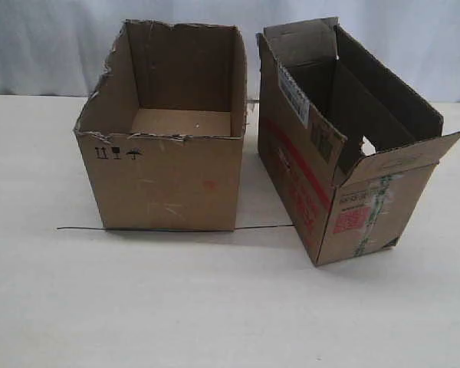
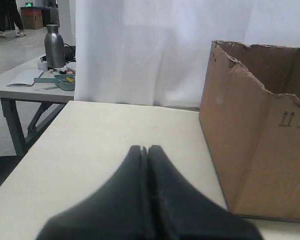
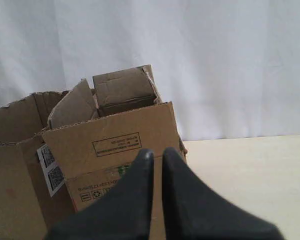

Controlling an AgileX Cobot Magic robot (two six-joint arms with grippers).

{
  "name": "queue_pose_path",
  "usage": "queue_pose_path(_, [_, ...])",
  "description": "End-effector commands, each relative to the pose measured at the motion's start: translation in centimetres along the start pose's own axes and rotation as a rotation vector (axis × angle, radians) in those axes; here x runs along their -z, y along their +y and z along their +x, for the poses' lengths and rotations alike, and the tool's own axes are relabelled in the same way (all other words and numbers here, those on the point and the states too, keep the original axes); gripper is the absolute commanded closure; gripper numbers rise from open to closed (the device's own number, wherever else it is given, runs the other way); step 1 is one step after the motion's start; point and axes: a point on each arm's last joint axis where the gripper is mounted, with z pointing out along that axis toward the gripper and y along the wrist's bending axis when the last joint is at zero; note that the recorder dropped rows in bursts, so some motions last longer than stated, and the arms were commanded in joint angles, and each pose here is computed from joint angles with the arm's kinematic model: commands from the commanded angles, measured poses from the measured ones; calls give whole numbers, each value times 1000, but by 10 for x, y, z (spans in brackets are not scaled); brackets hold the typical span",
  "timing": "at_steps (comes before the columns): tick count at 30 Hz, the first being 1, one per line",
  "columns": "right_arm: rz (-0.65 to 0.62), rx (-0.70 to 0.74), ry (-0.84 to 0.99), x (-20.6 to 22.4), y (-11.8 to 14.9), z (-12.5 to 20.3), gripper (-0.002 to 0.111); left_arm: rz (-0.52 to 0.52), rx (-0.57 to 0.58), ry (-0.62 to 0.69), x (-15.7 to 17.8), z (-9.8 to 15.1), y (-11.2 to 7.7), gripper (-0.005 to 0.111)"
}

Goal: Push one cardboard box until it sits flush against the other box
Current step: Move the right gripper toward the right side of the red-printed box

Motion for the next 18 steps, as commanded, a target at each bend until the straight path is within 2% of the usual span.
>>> queue_pose_path(1, [-5,23,-27,1,0,-1,103,8,-1,-6,0,0,0,107])
queue_pose_path(10, [-5,23,-27,1,0,-1,103,8,-1,-6,0,0,0,107])
queue_pose_path(15, [-17,-11,-123,1,1,-10,103,8,-1,-6,0,0,0,107])
queue_pose_path(18, [-15,-18,-106,1,1,-9,103,8,-1,-6,0,0,0,107])
